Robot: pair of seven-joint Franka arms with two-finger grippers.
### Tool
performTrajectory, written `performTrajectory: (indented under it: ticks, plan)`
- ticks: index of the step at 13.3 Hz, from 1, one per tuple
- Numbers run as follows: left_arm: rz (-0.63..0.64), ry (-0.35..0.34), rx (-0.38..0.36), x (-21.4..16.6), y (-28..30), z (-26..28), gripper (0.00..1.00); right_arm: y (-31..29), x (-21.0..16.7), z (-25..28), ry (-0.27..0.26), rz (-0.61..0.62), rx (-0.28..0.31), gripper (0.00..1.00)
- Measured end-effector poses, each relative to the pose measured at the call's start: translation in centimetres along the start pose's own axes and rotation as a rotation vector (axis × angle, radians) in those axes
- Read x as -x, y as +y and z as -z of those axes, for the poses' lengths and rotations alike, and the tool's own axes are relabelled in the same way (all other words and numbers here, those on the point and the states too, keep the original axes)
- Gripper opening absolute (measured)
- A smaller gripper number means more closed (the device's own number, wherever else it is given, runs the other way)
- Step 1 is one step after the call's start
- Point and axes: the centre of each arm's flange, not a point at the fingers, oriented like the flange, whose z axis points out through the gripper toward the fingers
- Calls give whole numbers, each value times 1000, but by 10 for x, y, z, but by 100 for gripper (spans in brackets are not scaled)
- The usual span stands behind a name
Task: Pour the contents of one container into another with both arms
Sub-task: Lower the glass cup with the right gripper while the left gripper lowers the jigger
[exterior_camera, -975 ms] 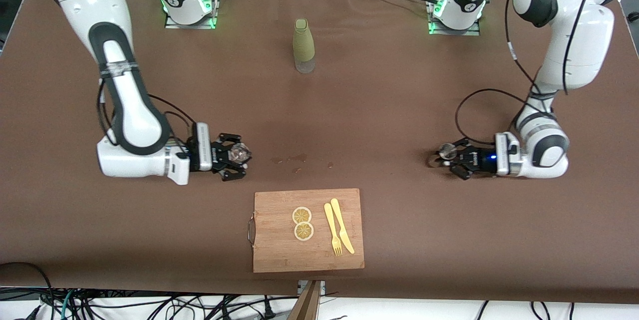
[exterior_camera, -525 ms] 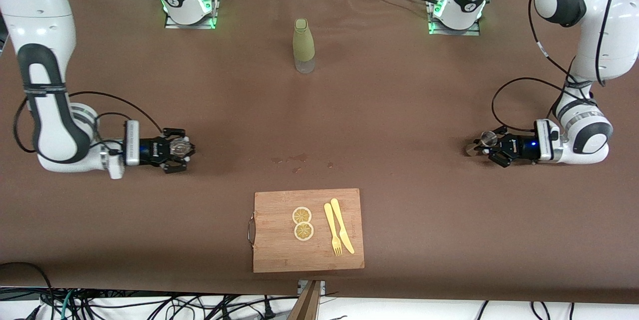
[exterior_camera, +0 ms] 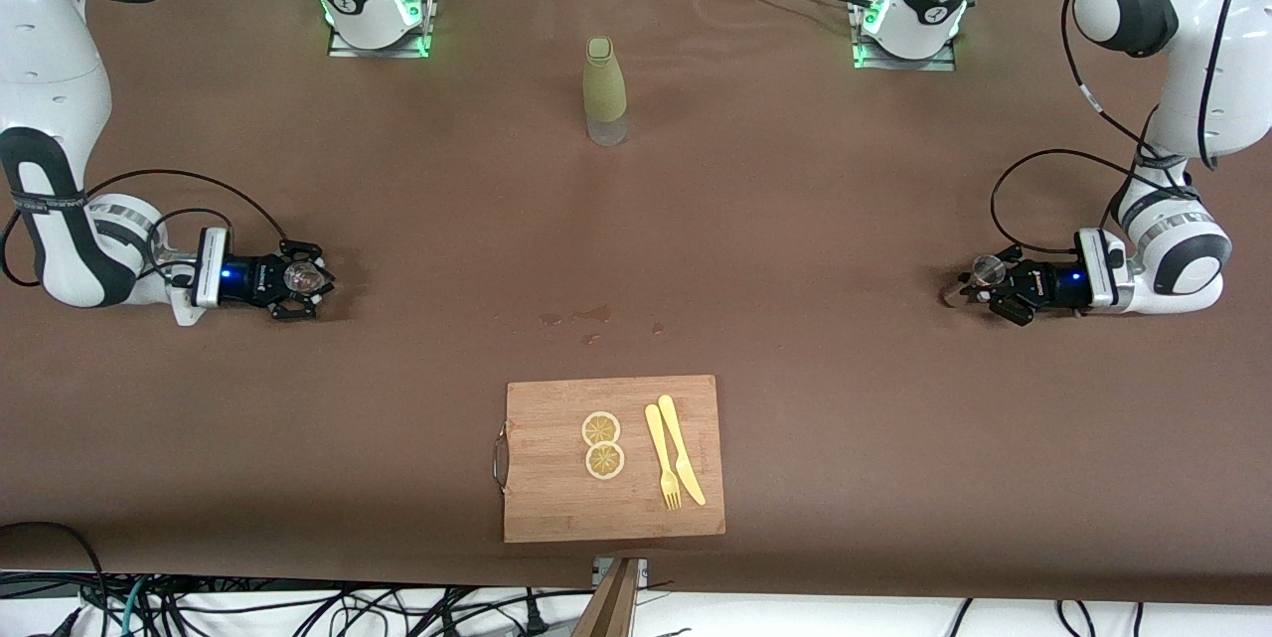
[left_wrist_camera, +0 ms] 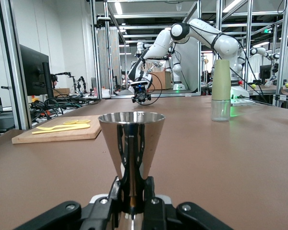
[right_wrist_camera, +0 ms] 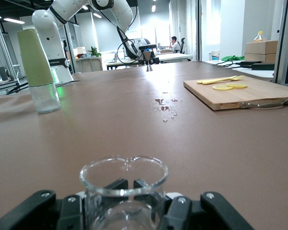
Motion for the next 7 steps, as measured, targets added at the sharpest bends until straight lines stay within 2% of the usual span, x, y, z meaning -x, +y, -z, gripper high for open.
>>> performTrajectory:
  ticks: [3, 4, 7]
  plan:
    - [18, -11, 5, 7, 7, 6, 20, -5, 17, -16, 23, 6, -18, 14]
    - [24, -12, 9, 10, 10, 7, 20, -5, 19, -19, 28, 4, -22, 20]
    - [37, -7, 10, 20, 15, 6, 20, -6, 18, -18, 37, 5, -29, 52]
